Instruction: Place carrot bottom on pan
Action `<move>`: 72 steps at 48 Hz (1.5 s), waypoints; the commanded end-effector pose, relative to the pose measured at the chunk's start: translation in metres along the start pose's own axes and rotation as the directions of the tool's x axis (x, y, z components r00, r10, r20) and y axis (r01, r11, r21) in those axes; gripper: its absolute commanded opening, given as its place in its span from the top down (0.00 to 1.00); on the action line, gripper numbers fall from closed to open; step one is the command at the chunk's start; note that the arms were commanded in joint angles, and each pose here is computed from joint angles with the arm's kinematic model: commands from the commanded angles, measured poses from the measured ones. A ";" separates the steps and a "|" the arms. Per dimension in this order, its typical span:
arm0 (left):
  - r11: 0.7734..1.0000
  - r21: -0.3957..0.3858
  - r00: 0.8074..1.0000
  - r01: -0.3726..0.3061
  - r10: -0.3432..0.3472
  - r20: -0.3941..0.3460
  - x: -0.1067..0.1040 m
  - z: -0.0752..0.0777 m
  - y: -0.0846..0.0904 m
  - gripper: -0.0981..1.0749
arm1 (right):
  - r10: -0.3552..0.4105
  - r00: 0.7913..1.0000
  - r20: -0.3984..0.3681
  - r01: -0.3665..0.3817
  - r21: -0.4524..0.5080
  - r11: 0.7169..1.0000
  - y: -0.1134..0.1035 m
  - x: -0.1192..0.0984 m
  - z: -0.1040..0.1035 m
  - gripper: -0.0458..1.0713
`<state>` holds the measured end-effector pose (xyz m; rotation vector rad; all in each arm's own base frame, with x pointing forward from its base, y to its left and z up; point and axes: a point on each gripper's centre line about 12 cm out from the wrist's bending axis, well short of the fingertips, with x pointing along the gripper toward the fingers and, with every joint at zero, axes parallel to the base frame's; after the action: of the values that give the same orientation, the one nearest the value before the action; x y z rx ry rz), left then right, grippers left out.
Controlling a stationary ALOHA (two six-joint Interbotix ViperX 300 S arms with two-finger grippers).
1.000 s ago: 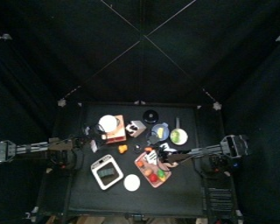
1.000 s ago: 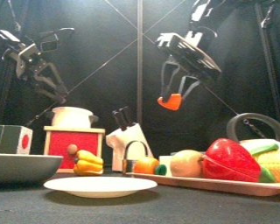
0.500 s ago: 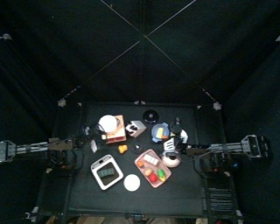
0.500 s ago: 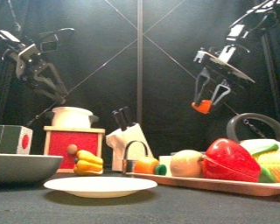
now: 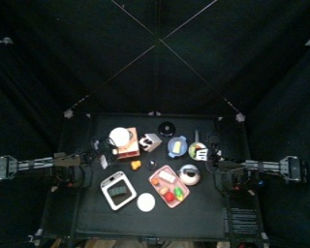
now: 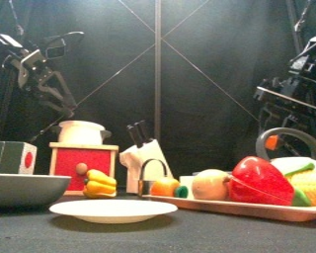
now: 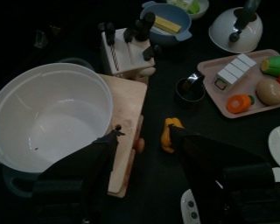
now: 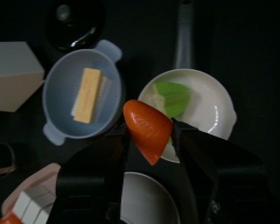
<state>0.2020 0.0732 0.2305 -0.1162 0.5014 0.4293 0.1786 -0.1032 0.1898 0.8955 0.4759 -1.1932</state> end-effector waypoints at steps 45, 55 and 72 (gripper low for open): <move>1.000 -0.005 1.000 0.000 0.001 0.013 0.000 0.004 0.001 0.18 | -0.137 0.985 -0.104 0.142 0.037 0.989 -0.031 0.041 -0.021 0.19; 1.000 -0.003 1.000 -0.001 0.001 0.015 0.000 0.005 0.001 0.18 | -0.145 0.983 -0.110 0.150 0.039 0.988 -0.032 0.043 -0.022 0.16; 1.000 -0.005 1.000 0.000 0.001 0.013 0.000 0.004 0.001 0.18 | -0.145 0.982 -0.118 0.151 0.039 0.988 -0.032 0.043 -0.024 0.16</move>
<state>0.2014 0.0739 0.2296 -0.1175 0.5019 0.4320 0.1639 -0.1118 0.1304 0.9828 0.6295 -1.3056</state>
